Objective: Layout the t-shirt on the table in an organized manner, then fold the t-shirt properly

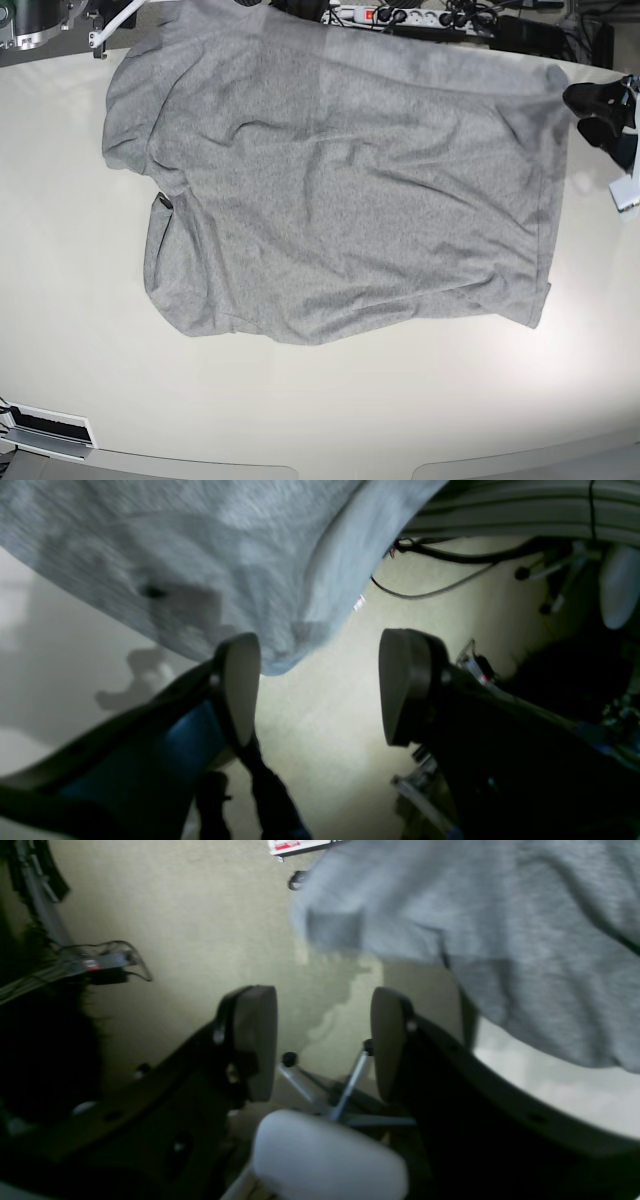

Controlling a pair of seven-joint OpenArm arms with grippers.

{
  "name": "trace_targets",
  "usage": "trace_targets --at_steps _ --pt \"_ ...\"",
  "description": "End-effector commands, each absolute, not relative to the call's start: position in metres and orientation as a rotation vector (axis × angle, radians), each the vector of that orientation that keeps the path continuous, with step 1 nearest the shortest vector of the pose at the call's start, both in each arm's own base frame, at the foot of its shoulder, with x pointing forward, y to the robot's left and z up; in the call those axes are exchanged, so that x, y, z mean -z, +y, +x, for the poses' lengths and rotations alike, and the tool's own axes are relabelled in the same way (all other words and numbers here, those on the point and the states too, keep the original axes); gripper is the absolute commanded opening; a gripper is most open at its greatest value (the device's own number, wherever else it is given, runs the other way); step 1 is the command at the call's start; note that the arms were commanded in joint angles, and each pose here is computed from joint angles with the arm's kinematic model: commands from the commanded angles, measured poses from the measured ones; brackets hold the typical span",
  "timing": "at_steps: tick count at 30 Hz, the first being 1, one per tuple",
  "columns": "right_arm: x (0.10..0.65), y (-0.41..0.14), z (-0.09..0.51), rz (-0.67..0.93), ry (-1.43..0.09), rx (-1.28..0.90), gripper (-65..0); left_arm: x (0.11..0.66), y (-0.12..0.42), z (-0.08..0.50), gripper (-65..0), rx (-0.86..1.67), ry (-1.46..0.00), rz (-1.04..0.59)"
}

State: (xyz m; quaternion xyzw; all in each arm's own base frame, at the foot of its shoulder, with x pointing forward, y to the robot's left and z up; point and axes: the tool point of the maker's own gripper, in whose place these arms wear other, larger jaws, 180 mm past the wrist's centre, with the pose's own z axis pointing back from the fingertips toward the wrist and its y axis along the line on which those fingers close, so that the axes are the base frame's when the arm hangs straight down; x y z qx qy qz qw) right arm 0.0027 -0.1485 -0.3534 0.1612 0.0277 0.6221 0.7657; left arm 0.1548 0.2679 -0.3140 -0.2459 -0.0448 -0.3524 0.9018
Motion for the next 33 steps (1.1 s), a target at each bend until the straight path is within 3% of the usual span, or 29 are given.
trace_targets --at_steps 1,6,10,17,21,27,33 --pt "0.350 -0.149 0.013 0.323 0.024 -1.365 -32.4 0.299 0.270 0.172 -26.0 0.753 -0.147 -0.485" --pt "0.347 -0.155 0.097 0.054 -0.253 -1.255 -32.4 0.265 0.261 0.224 -26.0 0.767 -0.366 -0.466" --pt "0.319 -0.159 0.173 -0.154 -0.544 -1.116 -32.4 0.251 0.268 0.268 -26.0 0.736 -0.542 -0.339" --pt "0.279 -0.146 0.248 -0.225 -0.841 -0.995 -32.4 0.261 0.269 0.296 -26.0 0.651 -0.683 -0.288" --pt "0.285 -0.156 0.297 -0.224 -0.878 -0.852 -32.4 0.276 0.275 0.306 -26.0 0.577 -0.742 -0.288" --pt "0.314 -0.137 0.360 -0.026 -0.837 -0.722 -32.4 0.302 0.279 0.316 -26.0 0.456 -0.763 -0.340" --pt "0.341 -0.134 0.425 0.047 -0.758 -0.566 -32.4 0.320 0.279 0.315 -26.0 0.388 -0.740 -0.372"
